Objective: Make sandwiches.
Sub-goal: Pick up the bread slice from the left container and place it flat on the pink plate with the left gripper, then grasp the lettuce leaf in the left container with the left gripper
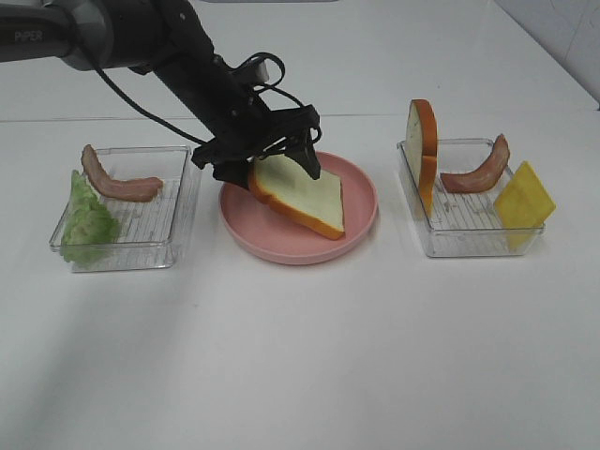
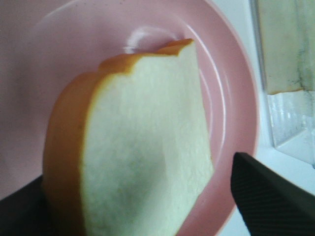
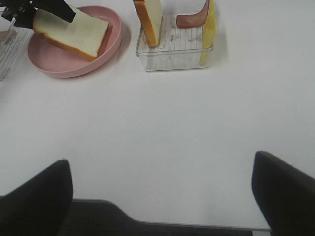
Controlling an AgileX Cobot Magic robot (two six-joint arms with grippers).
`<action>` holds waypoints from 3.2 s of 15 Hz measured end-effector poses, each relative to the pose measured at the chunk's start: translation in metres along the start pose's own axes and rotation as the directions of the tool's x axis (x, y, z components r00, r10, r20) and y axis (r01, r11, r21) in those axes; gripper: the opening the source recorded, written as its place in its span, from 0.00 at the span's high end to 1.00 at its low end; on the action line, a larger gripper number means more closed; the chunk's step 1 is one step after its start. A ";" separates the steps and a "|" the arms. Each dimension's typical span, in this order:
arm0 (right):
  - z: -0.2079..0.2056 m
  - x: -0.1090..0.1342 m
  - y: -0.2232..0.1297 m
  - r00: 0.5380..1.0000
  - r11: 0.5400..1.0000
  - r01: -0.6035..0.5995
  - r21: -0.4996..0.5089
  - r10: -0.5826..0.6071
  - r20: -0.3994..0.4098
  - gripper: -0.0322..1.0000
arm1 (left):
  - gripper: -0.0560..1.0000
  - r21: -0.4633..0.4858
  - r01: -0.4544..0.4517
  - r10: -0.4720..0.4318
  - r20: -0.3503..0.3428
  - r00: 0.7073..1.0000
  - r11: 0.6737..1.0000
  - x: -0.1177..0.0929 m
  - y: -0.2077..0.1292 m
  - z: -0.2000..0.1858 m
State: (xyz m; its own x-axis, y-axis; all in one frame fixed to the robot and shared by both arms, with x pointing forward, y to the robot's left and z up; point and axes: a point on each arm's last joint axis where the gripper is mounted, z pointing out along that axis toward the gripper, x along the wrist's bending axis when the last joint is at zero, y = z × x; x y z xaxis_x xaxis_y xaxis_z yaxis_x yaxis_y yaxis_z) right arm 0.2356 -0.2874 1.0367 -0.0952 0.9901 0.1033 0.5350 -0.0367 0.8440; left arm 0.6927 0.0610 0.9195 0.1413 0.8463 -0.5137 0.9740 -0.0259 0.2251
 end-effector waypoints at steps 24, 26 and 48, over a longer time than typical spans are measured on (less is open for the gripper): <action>0.000 0.000 0.000 1.000 1.000 -0.002 0.000 0.002 -0.004 0.06 | 0.15 0.079 -0.013 0.053 -0.530 0.846 0.997 0.082 -0.030 -0.194; 0.000 0.000 0.000 1.000 1.000 -0.002 0.000 0.002 -0.004 0.06 | 0.12 0.097 -0.007 0.059 -0.542 0.838 0.995 0.087 -0.029 -0.187; 0.000 0.000 0.000 1.000 1.000 -0.002 0.000 0.002 -0.004 0.06 | 0.10 0.213 0.076 0.052 -0.539 0.841 0.974 0.136 -0.026 -0.097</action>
State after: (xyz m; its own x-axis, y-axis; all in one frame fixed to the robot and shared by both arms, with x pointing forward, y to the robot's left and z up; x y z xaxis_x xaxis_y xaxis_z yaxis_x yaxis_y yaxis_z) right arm 0.2356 -0.2871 1.0367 -0.0972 0.9895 0.1067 0.5352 -0.0384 0.8439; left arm 0.6690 0.2287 0.9239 0.0742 0.9969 0.0260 0.9972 -0.0743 0.0038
